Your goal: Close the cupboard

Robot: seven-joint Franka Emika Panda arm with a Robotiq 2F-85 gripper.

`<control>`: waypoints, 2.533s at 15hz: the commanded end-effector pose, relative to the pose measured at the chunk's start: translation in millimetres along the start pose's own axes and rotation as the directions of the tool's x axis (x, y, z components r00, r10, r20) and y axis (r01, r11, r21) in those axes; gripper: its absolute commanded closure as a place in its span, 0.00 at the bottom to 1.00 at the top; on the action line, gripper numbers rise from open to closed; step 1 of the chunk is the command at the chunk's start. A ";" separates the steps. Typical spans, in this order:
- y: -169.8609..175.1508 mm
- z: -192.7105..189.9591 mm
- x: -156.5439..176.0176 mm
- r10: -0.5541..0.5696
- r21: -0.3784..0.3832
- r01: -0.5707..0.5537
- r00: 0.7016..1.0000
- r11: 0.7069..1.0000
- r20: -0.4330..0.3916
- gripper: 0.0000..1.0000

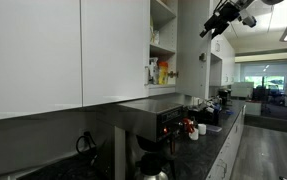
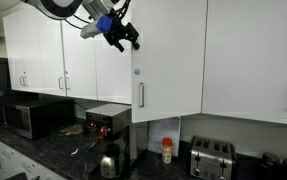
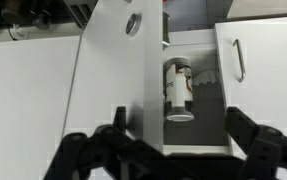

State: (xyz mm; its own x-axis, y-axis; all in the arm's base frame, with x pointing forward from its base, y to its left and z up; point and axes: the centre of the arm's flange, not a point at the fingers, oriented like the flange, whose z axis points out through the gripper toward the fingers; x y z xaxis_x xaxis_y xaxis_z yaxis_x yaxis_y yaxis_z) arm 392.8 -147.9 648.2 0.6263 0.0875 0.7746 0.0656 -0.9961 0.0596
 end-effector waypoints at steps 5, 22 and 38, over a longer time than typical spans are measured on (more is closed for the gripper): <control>-26.9 20.9 -9.9 -0.085 0.058 0.084 0.996 0.995 0.018 0.00; -91.2 88.6 38.6 -0.382 0.078 0.397 0.911 0.915 -0.155 0.00; -68.9 30.8 6.5 -0.294 0.193 0.271 0.951 0.943 0.100 0.00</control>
State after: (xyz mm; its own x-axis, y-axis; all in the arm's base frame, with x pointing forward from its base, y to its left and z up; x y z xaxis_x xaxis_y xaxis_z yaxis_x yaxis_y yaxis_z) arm 437.7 -72.7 619.1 0.6065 0.3998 0.6873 0.3816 -0.9047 0.1896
